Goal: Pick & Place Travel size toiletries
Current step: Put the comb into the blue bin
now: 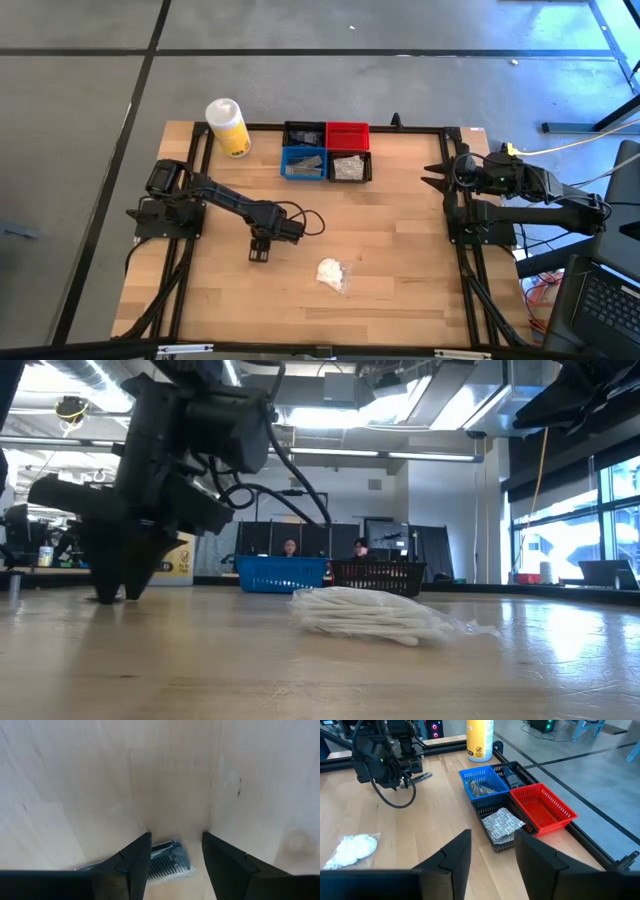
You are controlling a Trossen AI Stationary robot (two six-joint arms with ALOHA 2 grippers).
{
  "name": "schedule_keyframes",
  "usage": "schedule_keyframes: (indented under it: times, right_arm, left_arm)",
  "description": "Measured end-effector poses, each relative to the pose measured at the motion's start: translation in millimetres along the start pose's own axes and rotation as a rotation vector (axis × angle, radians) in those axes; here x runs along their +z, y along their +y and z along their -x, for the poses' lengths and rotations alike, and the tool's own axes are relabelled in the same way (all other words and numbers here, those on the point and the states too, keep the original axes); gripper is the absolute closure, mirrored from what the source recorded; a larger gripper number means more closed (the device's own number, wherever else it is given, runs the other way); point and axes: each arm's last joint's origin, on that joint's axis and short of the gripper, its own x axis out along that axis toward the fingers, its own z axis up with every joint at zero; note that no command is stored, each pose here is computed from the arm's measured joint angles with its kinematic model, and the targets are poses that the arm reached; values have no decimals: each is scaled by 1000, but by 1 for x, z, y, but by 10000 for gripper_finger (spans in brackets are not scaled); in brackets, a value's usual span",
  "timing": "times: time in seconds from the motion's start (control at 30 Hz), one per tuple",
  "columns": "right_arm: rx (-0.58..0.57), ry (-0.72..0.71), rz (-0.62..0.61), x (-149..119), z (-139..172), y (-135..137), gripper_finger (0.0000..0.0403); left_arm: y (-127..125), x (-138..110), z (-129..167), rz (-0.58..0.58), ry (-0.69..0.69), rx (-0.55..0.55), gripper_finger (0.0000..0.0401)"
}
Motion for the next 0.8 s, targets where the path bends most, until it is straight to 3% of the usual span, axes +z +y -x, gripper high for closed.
schedule_keyframes:
  times: [0.33,0.8]
  right_arm:
    - [0,0,0,0,0,0,238]
    - [0,0,0,0,0,0,224]
  left_arm:
    - [1,-4,-2,-6,45,29,249]
    - [2,-6,-2,-61,55,60,339]
